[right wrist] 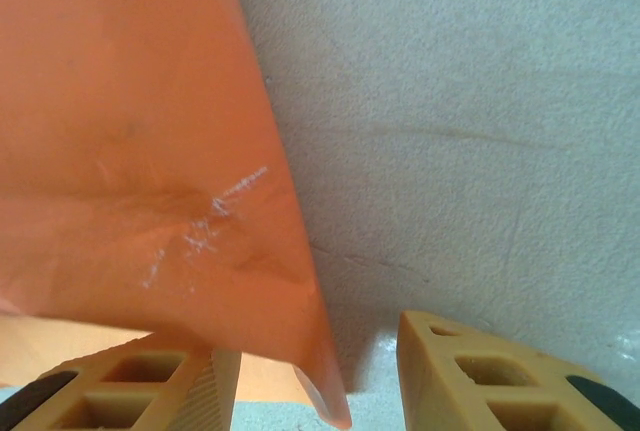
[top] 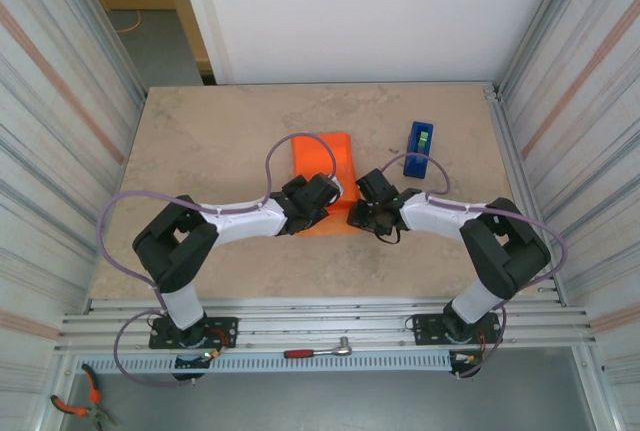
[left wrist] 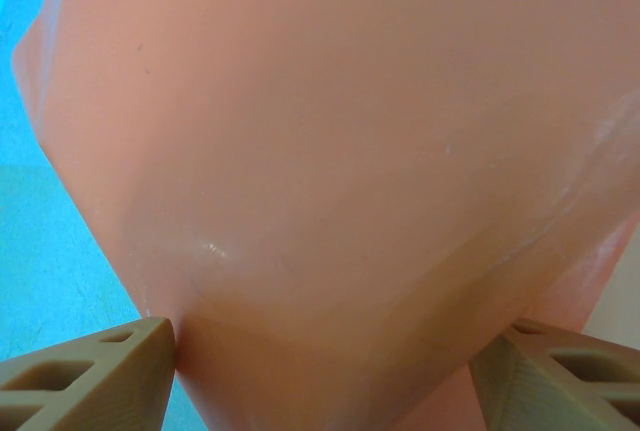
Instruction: Wrap the gift box in paper
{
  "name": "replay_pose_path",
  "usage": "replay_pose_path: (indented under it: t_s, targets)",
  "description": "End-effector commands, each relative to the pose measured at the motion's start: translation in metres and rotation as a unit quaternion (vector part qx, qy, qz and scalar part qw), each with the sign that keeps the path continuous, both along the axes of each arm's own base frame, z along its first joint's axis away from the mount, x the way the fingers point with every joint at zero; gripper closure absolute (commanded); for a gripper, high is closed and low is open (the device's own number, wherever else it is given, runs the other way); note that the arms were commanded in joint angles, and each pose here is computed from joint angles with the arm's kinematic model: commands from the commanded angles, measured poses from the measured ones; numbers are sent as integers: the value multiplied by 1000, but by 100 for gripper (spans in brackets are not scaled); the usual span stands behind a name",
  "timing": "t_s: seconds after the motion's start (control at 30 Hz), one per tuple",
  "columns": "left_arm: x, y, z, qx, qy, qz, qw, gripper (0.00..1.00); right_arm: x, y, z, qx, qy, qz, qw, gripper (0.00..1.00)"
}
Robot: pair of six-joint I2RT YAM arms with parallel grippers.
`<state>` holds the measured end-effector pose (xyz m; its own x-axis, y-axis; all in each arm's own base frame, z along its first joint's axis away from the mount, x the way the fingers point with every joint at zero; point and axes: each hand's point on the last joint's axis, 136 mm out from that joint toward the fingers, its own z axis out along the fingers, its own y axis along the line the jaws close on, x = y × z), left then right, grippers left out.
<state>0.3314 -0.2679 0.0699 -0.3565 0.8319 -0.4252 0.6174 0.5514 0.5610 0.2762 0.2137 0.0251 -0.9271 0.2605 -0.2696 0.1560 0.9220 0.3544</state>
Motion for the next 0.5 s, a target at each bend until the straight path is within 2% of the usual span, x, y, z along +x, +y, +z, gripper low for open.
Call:
replay_pose_path:
  t_s: [0.0,0.1,0.17,0.27,0.33,0.47]
  targets:
    - [-20,-5,-30,19,53,-30,998,24,-9,-6,-2,-10,3,-6,1000,57]
    - [-20,-6,-30,19,54,-30,998,24,-12,-5,-4,-8,5,-5,1000,60]
    - [-20,-5,-30,19,54,-30,998,24,-12,-2,-3,-3,5,-3,1000,67]
    - [-20,-5,-30,19,53,-30,998,24,-12,3,0,8,1,-2,1000,88]
    - [-20,-5,-29,18,52,-30,998,24,-10,7,6,19,-7,-2,1000,99]
    - [-20,-5,-29,18,52,-30,998,24,-4,16,21,48,-24,-2,999,100]
